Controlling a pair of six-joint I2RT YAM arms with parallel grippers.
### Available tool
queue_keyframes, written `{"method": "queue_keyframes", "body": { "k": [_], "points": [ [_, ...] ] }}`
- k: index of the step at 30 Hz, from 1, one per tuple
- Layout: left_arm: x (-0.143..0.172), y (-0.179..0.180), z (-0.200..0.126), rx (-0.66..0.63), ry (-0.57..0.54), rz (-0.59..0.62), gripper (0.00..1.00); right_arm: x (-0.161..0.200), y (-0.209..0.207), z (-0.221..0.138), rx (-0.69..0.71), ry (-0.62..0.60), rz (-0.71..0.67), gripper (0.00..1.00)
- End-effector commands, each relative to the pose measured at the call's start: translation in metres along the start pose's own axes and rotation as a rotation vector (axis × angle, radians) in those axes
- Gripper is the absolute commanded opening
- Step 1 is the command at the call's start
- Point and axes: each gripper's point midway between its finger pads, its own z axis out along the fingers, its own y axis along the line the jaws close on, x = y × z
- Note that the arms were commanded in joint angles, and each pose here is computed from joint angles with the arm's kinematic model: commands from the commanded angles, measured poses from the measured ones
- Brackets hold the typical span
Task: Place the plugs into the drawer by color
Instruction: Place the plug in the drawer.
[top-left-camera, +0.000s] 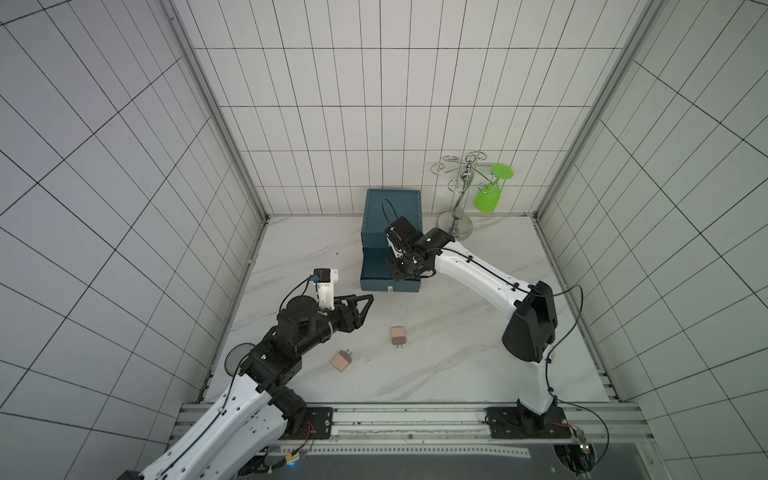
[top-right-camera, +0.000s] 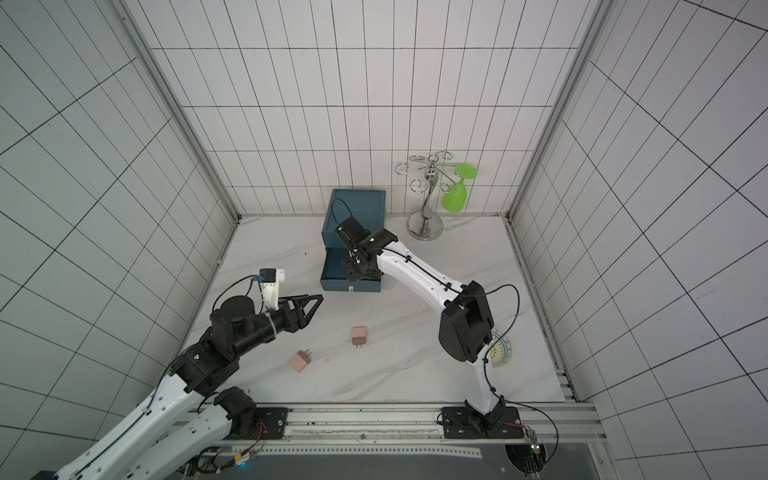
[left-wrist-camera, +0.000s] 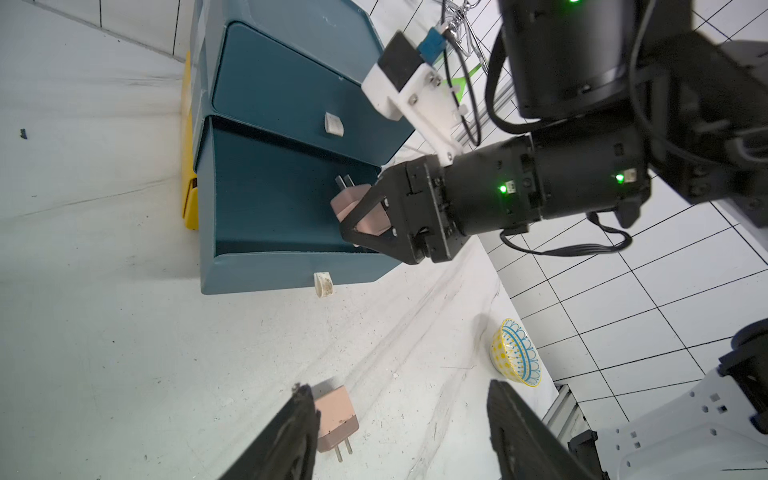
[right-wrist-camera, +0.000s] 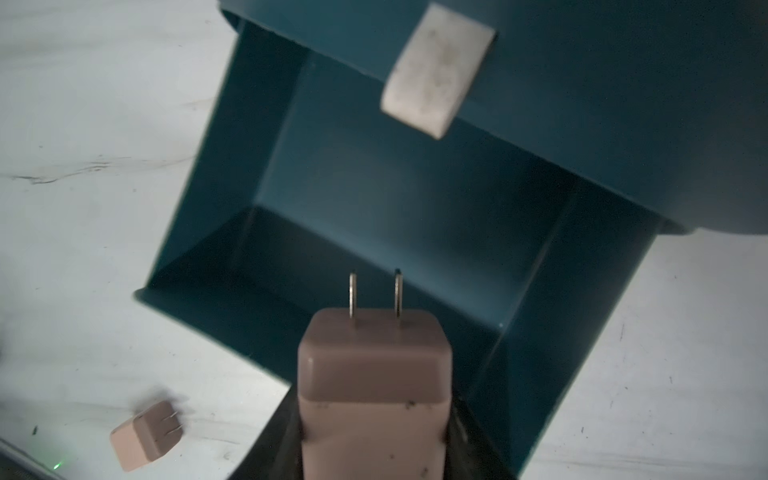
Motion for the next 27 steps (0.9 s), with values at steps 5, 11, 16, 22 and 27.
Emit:
{"method": "queue_keyframes", "body": {
  "k": [5, 11, 16, 22, 27],
  "points": [
    [0.01, 0.002, 0.014, -0.019, 0.066, 0.016, 0.67, 0.001, -0.033, 0.008, 0.145, 0.017, 0.02, 0.18],
    [0.016, 0.001, 0.022, -0.019, 0.101, 0.011, 0.68, 0.003, -0.038, 0.03, 0.131, 0.013, 0.084, 0.18],
    [0.016, 0.001, 0.023, -0.02, 0.105, 0.01, 0.69, 0.006, -0.034, 0.045, 0.166, 0.037, 0.075, 0.21],
    [0.014, 0.002, 0.019, -0.029, 0.088, 0.018, 0.7, 0.01, -0.036, 0.05, 0.179, 0.04, 0.064, 0.24],
    [0.013, 0.002, 0.017, -0.03, 0.081, 0.021, 0.7, 0.012, -0.032, 0.056, 0.16, 0.06, 0.064, 0.33]
  ]
}}
